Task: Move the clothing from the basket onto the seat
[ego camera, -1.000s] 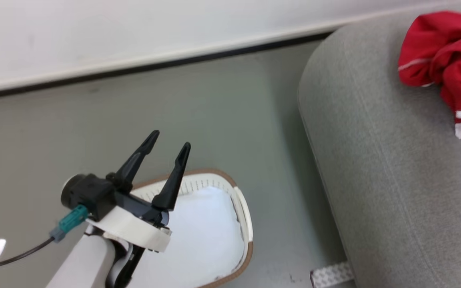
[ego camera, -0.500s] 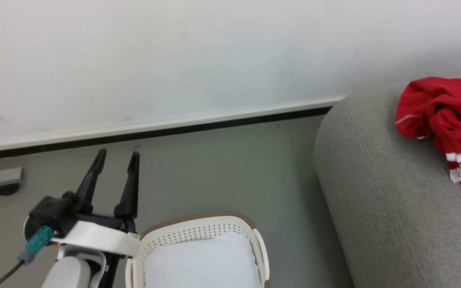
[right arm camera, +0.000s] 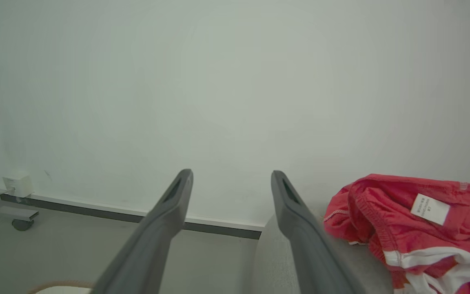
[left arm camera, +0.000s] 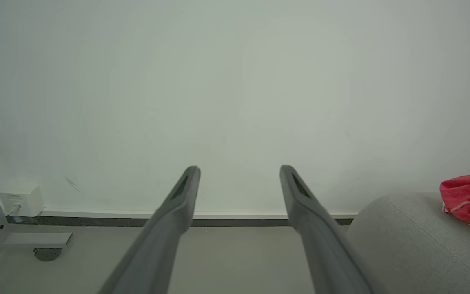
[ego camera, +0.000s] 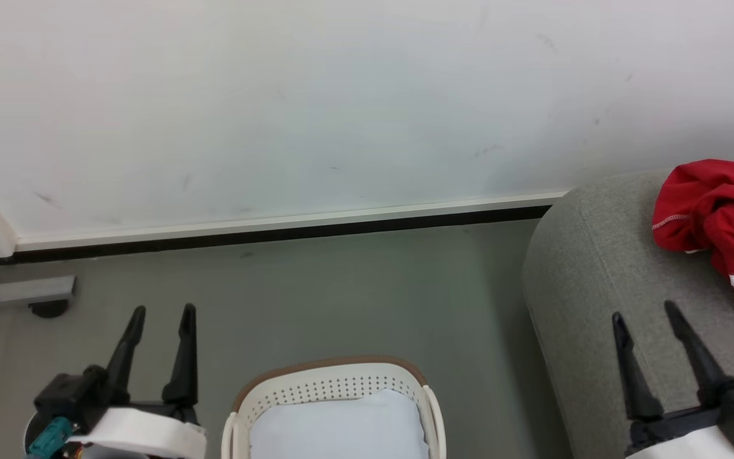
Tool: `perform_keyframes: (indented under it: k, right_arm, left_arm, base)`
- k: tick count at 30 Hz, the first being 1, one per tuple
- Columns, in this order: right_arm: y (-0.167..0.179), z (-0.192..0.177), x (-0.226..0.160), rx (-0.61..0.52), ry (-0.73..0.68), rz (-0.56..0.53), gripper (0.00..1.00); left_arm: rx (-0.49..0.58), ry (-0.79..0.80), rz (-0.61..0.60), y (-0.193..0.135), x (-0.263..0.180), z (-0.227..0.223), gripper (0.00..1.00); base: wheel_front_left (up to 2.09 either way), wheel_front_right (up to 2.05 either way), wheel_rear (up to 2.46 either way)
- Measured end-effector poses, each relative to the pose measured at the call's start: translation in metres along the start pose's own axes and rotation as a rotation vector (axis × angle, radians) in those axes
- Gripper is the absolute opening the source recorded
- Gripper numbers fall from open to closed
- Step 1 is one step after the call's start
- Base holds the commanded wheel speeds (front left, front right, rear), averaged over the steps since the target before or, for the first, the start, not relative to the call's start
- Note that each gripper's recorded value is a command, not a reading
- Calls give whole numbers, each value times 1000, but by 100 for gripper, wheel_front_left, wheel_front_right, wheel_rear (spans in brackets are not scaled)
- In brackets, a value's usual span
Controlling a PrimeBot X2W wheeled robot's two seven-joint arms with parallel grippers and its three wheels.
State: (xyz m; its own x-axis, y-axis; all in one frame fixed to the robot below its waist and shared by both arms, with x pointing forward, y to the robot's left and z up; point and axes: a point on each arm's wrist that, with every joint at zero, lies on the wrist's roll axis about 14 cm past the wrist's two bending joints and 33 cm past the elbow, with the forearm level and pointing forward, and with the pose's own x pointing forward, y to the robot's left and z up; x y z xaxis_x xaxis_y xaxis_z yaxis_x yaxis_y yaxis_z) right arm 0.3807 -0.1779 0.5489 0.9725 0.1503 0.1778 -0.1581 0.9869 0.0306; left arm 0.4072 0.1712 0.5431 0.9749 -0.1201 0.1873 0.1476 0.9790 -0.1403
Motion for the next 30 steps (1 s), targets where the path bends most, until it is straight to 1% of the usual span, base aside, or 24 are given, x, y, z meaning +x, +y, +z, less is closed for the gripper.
perform_keyframes:
  k: [3,7,10,20,30]
  right_arm:
    - [14,-11,-6,46,13,11,100]
    - [21,-28,-11,98,55,4,100]
    - [26,-27,-10,124,49,1,100]
    - [37,-28,-9,153,48,9,100]
    - [42,-37,-6,190,75,17,100]
  left_arm:
    - [-9,21,20,2,-8,-8,100]
    - [6,57,23,2,-18,-19,100]
    - [26,75,21,2,-22,-24,100]
    - [23,95,20,-2,-26,-31,100]
    - [18,98,29,0,-28,-32,100]
  base:
    - [0,0,0]
    - [0,0,0]
    - [0,0,0]
    - [0,0,0]
    - [0,0,0]
